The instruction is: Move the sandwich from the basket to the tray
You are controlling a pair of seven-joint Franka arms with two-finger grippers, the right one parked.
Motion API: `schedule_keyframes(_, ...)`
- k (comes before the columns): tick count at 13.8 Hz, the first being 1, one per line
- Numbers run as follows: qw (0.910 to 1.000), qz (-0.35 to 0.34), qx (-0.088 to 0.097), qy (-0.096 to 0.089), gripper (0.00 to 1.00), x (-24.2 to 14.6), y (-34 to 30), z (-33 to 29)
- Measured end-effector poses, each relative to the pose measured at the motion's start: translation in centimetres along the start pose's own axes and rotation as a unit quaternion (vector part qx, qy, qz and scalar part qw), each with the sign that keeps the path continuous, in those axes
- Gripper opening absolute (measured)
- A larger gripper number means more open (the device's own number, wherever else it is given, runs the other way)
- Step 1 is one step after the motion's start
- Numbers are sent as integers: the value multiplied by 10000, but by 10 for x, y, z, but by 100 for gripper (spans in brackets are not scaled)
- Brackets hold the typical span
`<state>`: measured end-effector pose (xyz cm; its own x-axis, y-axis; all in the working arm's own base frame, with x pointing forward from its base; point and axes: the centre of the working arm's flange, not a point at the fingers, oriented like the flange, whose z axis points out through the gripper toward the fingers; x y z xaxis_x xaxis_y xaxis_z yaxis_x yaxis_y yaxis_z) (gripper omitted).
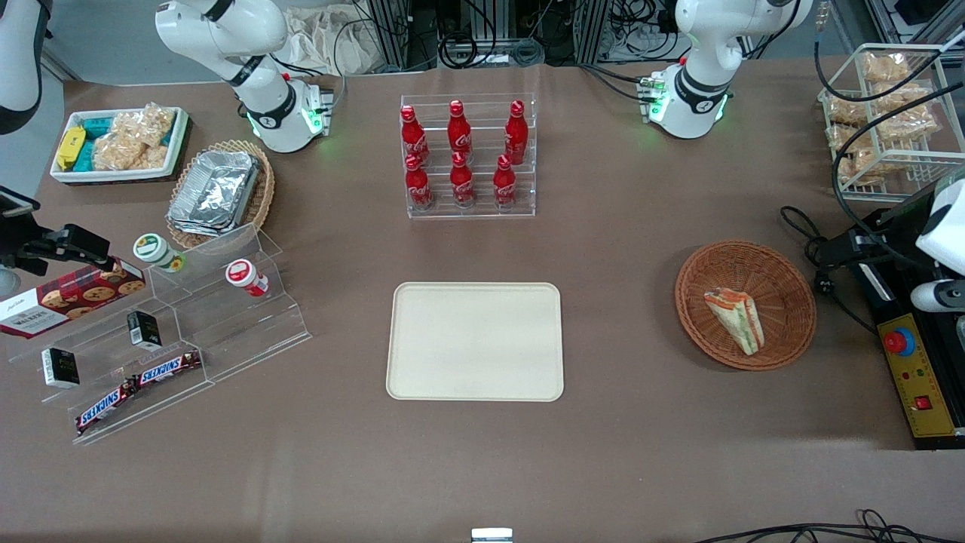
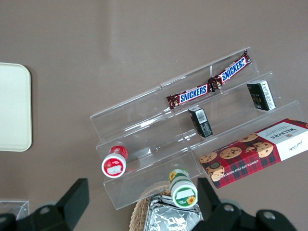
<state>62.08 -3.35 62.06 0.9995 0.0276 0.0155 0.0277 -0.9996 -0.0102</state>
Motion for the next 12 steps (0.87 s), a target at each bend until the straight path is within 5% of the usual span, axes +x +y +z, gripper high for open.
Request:
schedule_keyframes(6, 10000, -1, 8, -80, 100, -1, 0, 3)
schedule_keyframes(12, 9978, -77, 77, -652, 100, -10, -10, 25)
